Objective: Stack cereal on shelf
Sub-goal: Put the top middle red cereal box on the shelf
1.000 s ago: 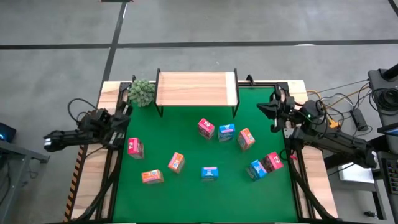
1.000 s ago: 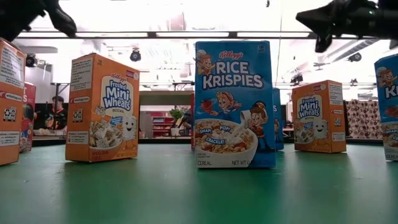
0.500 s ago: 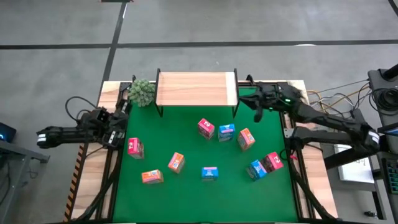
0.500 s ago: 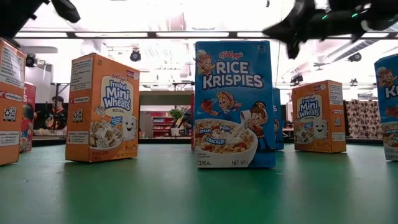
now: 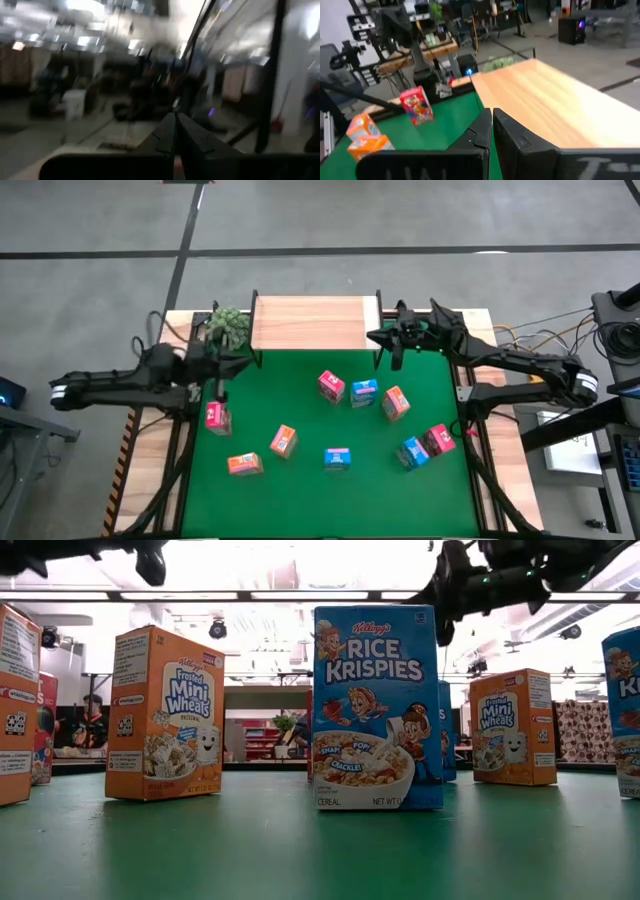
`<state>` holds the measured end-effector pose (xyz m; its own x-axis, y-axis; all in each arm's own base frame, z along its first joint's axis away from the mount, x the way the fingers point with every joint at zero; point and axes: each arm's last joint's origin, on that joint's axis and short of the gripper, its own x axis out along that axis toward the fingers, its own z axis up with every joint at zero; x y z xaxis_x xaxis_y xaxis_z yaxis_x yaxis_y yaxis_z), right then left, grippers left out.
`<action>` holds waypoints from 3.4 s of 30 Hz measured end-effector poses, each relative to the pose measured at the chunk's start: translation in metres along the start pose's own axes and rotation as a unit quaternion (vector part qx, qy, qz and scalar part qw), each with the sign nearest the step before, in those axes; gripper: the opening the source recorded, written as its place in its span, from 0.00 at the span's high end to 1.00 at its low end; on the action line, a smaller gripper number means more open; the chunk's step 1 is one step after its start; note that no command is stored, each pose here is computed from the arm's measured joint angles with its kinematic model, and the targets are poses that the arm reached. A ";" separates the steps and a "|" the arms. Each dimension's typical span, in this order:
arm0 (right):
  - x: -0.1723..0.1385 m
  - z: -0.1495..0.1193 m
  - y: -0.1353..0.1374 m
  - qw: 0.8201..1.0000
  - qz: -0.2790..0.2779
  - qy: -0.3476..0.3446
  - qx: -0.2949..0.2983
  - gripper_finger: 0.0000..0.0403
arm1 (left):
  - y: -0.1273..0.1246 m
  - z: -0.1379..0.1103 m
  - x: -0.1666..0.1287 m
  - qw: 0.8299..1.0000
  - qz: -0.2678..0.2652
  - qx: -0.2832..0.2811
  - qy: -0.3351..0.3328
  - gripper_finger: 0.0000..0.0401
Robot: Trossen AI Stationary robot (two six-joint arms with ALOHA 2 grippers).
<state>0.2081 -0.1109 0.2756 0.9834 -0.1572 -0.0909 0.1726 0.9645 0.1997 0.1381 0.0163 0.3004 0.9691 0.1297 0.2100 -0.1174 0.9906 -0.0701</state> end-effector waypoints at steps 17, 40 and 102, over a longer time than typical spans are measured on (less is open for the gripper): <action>0.014 0.021 0.035 0.988 0.130 0.075 -0.042 0.98 | 0.004 -0.006 0.023 0.989 0.065 0.067 0.113 1.00; 0.084 0.057 0.052 0.934 0.037 0.330 0.129 0.98 | 0.004 -0.003 0.015 0.981 0.058 0.144 0.114 1.00; 0.162 0.052 0.108 0.879 -0.159 0.443 0.077 0.96 | 0.004 -0.005 0.018 0.977 0.054 0.166 0.119 1.00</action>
<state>0.3890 -0.0427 0.3329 0.4656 -0.1204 -0.8767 0.5032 0.8510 0.1503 0.1559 0.0220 0.2990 0.9655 0.2598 -0.0175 -0.2474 0.9361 0.2500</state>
